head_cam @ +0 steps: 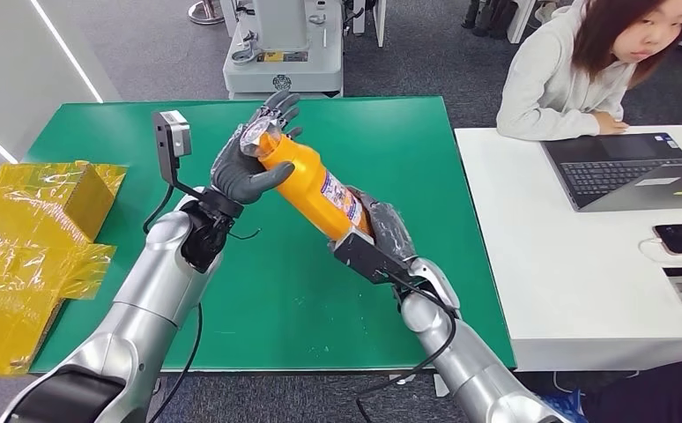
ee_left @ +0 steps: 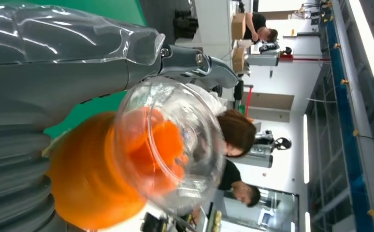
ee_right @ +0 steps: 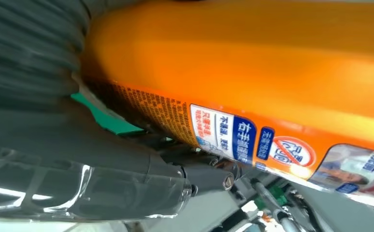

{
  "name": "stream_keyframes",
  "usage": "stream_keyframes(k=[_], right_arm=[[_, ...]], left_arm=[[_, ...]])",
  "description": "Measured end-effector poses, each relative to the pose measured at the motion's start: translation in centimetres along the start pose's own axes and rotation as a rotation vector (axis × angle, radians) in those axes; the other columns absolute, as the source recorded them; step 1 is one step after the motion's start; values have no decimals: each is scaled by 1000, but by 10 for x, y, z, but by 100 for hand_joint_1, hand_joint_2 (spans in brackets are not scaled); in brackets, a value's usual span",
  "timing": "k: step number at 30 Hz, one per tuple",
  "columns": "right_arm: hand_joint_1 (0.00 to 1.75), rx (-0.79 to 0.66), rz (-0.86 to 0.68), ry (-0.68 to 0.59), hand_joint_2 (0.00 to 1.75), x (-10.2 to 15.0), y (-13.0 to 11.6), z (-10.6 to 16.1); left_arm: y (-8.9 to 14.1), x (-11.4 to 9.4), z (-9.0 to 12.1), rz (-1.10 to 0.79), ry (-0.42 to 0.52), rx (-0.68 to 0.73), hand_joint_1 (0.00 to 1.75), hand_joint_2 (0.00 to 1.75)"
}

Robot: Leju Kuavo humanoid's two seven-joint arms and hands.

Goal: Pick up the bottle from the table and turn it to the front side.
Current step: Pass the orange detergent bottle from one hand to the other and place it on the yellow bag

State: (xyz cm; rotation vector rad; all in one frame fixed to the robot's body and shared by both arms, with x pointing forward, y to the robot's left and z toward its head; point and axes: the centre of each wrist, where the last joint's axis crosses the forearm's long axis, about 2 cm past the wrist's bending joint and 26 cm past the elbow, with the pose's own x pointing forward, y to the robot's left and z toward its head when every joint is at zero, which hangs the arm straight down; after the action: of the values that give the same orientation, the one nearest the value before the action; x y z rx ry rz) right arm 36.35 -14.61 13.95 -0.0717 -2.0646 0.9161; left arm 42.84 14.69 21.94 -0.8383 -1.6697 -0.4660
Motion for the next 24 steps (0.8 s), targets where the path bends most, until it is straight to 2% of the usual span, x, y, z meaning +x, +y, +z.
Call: stream_keyframes(k=[2, 3, 4, 6, 11, 13, 14, 15, 17, 21, 24], right_arm=[[175, -13, 10, 7, 175, -3, 0, 2], [175, -21, 14, 10, 175, -4, -1, 3], [175, -29, 16, 13, 175, -5, -1, 3], [175, -47, 21, 20, 175, -7, -3, 4], [175, -100, 19, 37, 175, -10, -6, 7], [175, -118, 11, 41, 175, -10, -6, 9], [175, -127, 7, 42, 175, -10, -6, 10], [175, -138, 4, 43, 175, -10, -7, 11], [175, -166, -1, 42, 175, -9, -7, 11], [175, -218, -10, 41, 175, -7, -11, 11], [175, -244, -14, 40, 175, -7, -12, 12]], left_arm=[[-1, 1, -1, 7, 5, -14, 127, 175], [-3, 1, -2, 8, 6, -20, 161, 175], [-4, 1, -3, 8, 7, -25, 168, 175], [-7, 0, -4, 4, 5, -30, 166, 175], [-12, -2, -7, -3, 11, -46, 145, 175], [-13, -3, -7, -2, 13, -52, 106, 175], [-14, -3, -8, -1, 14, -54, 104, 175], [-15, -3, -8, 2, 16, -57, 109, 175], [-17, -4, -9, 11, 19, -64, 150, 175], [-24, -6, -12, 32, 18, -79, 171, 175], [-29, -7, -14, 48, 10, -86, 175, 175]])
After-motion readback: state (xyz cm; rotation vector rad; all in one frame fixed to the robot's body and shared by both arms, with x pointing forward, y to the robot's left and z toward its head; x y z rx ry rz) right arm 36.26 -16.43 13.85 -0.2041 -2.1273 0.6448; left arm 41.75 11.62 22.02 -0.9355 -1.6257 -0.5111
